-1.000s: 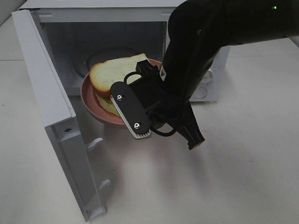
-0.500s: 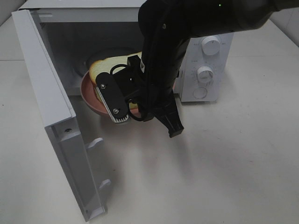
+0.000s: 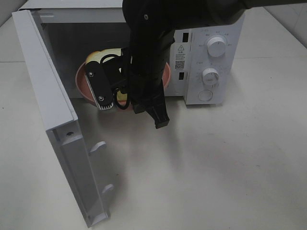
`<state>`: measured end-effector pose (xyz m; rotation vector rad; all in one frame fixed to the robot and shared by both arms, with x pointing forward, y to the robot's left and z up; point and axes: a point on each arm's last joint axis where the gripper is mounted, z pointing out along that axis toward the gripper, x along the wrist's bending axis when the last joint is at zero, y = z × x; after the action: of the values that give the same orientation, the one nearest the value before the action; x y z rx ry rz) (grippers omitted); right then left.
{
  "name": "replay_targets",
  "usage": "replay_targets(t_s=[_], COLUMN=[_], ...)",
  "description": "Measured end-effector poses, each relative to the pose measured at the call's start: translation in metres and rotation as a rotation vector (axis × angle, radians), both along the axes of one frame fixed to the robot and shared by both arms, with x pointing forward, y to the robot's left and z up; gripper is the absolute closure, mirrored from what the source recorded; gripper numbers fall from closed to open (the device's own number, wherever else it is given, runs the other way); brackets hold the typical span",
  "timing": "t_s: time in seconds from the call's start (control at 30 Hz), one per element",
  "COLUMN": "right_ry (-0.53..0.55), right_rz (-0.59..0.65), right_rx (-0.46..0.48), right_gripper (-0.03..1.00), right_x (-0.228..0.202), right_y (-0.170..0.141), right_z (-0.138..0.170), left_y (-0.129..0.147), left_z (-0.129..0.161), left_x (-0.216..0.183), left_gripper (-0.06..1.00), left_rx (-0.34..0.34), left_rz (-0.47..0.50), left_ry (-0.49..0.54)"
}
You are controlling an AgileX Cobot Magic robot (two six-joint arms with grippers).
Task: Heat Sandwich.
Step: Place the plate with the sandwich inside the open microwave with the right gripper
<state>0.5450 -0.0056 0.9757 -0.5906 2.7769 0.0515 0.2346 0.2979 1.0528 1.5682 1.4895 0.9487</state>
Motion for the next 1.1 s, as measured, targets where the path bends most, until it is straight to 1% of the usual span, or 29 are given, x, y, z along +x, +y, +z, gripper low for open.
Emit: replay_targets(t_s=[0.6,0.87,1.1], right_ry=[-0.032,-0.041,-0.061], right_rz=[-0.055,-0.084,-0.105], right_rx=[0.014,0.018,0.042], right_gripper=[0.94,0.94,0.94], right_x=[0.033,0.051,0.067], right_y=[0.028,0.028,0.03], right_z=[-0.004,-0.01,-0.013], left_y=[0.0,0.0,0.0], left_z=[0.0,0.0,0.0], left_x=[0.0,0.0,0.0], left_gripper=[-0.05,-0.05,-0.05], left_rx=[0.0,0.0,0.0], left_rz=[0.0,0.0,0.0], left_ry=[0.0,0.0,0.0])
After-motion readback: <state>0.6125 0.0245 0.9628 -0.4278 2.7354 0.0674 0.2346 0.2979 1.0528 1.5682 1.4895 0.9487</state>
